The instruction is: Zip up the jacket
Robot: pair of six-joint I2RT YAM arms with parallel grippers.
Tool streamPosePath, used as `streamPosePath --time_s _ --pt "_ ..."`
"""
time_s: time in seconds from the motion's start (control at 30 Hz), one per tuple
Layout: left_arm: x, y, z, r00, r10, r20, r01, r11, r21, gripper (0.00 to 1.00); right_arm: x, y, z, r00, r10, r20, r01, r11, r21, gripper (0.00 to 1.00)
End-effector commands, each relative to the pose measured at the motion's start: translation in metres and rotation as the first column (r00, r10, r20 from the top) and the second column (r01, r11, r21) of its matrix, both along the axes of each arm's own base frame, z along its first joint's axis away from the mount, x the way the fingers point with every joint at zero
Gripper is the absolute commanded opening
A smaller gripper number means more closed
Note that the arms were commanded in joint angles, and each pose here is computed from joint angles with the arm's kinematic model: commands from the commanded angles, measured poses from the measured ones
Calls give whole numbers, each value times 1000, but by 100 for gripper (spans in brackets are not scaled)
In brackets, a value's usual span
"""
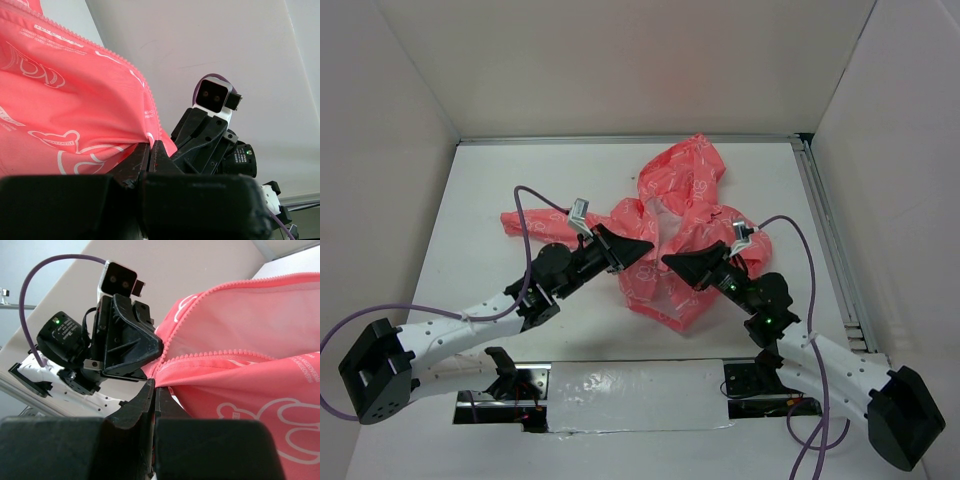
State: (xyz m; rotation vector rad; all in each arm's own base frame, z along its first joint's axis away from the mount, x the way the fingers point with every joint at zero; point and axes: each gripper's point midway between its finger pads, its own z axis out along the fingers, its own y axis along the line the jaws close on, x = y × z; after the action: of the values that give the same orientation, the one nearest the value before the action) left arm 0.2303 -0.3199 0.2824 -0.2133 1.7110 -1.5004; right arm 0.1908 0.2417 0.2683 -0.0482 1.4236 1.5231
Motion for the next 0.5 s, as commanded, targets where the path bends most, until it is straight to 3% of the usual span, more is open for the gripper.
streamPosePath --time_s 0.0,0.47 --pt "-5 5 28 999 5 53 0 996 -90 0 -9 -6 45 991 -12 132 2 997 80 0" --pt "-11 2 33 996 -33 87 41 995 -95 0 -14 1 43 990 44 137 -51 997 50 0"
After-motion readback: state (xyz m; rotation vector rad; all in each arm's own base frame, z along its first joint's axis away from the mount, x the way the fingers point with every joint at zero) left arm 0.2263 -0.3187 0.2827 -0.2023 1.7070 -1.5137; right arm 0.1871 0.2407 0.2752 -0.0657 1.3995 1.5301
